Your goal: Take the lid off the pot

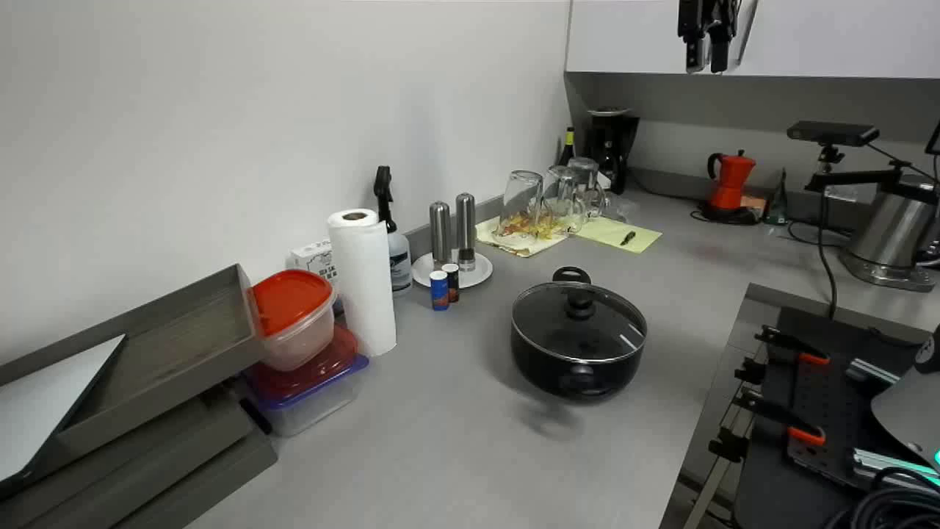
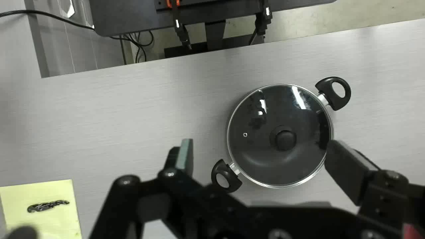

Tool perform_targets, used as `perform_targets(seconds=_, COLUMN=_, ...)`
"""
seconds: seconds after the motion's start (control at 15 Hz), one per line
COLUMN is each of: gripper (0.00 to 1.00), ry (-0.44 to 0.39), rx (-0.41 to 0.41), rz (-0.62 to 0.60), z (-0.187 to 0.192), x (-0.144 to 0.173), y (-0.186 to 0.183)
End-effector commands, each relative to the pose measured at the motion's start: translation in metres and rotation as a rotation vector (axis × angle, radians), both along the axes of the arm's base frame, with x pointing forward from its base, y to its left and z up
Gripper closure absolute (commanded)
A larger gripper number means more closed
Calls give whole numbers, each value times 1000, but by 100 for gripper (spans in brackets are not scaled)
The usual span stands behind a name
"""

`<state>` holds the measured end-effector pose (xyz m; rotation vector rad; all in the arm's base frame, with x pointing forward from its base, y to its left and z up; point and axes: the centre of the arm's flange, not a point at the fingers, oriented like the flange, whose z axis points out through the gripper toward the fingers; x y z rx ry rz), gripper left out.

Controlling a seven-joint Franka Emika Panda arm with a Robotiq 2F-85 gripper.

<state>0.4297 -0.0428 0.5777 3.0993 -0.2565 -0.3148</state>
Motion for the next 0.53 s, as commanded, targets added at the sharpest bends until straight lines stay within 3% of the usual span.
perform_targets(seconds=0.0, gripper=0, ry=-1, rx=0, rz=0, z=0, x=0, y=0)
perform_targets(seconds=0.47, gripper=0, ry=3, rx=-1, rz=4, z=-8, x=6, y=3)
